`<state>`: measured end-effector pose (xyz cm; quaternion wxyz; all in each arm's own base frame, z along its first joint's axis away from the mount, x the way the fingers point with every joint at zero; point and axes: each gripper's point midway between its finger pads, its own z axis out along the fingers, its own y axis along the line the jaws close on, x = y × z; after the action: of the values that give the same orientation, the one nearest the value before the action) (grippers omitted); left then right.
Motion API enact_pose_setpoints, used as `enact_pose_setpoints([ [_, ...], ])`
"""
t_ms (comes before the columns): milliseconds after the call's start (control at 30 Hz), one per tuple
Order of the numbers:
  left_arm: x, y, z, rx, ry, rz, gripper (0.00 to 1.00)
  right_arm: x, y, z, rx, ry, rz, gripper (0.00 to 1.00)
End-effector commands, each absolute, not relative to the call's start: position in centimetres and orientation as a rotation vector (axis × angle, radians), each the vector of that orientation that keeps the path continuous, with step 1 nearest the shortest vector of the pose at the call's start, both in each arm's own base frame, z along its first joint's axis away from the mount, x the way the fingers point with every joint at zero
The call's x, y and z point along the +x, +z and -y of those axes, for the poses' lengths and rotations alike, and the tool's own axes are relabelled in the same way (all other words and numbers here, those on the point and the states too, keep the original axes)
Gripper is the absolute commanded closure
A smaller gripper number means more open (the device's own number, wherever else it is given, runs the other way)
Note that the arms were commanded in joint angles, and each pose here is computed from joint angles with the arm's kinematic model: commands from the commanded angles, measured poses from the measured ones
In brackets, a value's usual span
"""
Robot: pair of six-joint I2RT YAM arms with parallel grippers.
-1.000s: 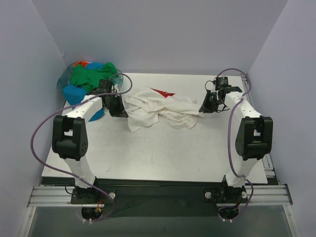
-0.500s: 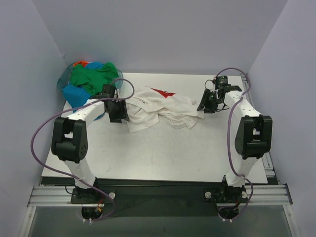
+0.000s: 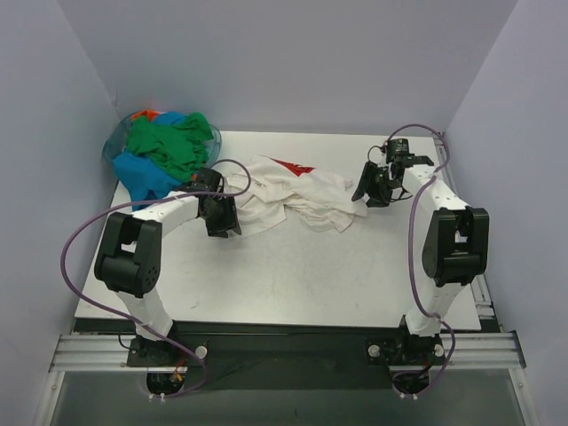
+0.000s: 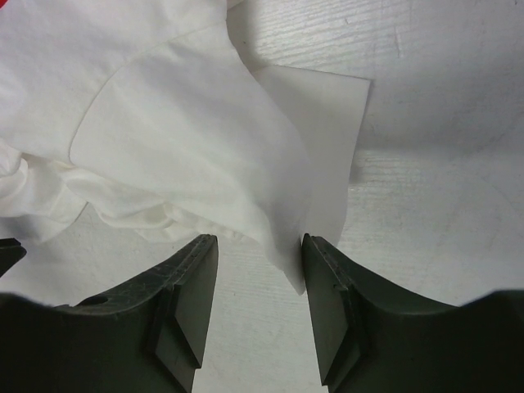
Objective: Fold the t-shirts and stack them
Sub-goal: Flatten out the tshirt
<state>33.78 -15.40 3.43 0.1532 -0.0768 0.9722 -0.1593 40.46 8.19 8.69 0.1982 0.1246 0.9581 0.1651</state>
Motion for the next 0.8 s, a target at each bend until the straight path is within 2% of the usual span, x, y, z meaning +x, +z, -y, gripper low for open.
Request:
enact_pose_setpoints([
  [0,35.4,3.6,16.1,-0.226,-0.442,-2.741,0.43,39.6,10.0,-8.6,0.314,0.473,-2.669,0.54],
  [200,34.9,2.2,15.8,-0.205,-0.31,-2.808,0.47,39.6,10.6,-8.6,0.311,0.477,-2.656,0.53],
  [333,34.9,1.6,16.9,-0.187,-0.341,-2.811,0.5,39.5,10.6,-8.7,0.309,0.484,-2.653,0.52],
  [433,34.5,0.7,17.0,-0.197,-0.335,-2.845,0.82,39.1,10.5,-8.7,0.31,0.487,-2.659,0.51],
  [467,34.4,0.5,16.9,-0.199,-0.326,-2.853,1.0,38.9,10.7,-8.7,0.31,0.488,-2.654,0.51],
  [600,34.7,2.0,16.2,-0.188,-0.312,-2.827,1.0,37.6,10.9,-8.7,0.298,0.49,-2.658,0.5],
  [767,36.8,7.6,14.3,-0.213,-0.334,-2.71,1.0,35.0,11.8,-9.7,0.226,0.479,-2.649,0.46],
])
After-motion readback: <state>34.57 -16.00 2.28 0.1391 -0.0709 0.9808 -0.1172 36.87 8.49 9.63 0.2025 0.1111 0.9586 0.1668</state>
